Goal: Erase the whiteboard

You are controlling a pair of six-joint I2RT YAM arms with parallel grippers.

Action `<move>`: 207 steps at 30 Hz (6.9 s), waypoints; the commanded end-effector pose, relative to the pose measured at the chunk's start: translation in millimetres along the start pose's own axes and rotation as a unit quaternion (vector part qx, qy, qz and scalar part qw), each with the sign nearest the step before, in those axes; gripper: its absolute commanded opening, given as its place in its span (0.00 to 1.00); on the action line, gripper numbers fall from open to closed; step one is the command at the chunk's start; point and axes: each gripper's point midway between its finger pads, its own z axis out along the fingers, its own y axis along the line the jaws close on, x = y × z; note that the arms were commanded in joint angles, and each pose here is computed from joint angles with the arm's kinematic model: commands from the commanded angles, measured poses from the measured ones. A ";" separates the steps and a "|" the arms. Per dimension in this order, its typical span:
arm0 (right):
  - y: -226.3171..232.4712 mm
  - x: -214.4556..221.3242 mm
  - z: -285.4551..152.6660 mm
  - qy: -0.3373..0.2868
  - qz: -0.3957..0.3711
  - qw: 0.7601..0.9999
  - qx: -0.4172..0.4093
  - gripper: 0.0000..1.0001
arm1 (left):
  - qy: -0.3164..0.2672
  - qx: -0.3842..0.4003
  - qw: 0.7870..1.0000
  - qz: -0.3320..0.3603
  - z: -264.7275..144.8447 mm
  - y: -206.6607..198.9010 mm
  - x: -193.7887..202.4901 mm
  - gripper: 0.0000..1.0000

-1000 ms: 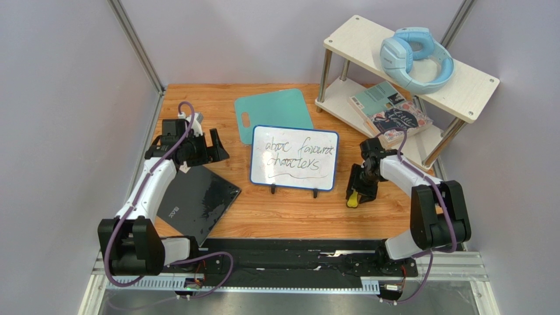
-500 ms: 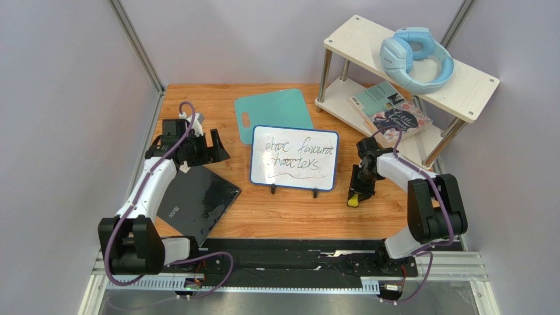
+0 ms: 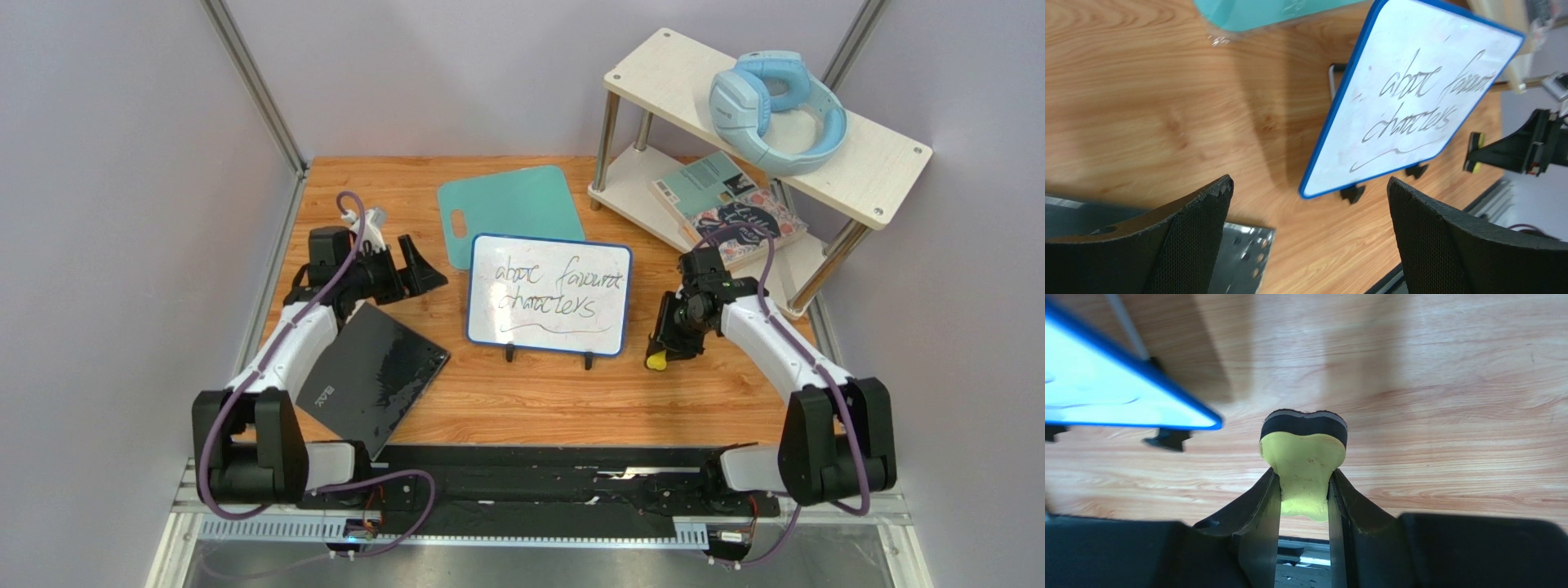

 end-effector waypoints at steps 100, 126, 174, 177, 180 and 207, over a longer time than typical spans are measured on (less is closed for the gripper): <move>152.7 -118.4 22.3 -0.163 -0.207 0.964 -0.039 0.00 | 0.000 0.243 0.968 0.061 127.0 -58.5 -13.9 0.00; 210.9 -92.2 41.3 -0.115 -0.235 0.962 0.074 0.00 | 0.002 0.245 0.968 0.059 127.4 -58.0 -11.9 0.00; 274.9 15.3 92.5 -0.209 -0.567 0.797 -0.003 0.00 | 0.006 0.246 0.968 0.053 129.5 -56.2 -10.8 0.00; 264.9 19.0 95.7 -0.214 -0.583 0.783 0.028 0.00 | 0.007 0.245 0.968 0.052 129.9 -55.7 -10.5 0.00; 255.6 21.0 97.3 -0.220 -0.597 0.770 0.055 0.00 | 0.007 0.245 0.968 0.052 129.9 -55.7 -10.5 0.00; 234.4 32.2 101.5 -0.192 -0.611 0.765 0.064 0.00 | 0.007 0.247 0.968 0.044 130.1 -54.3 -11.6 0.00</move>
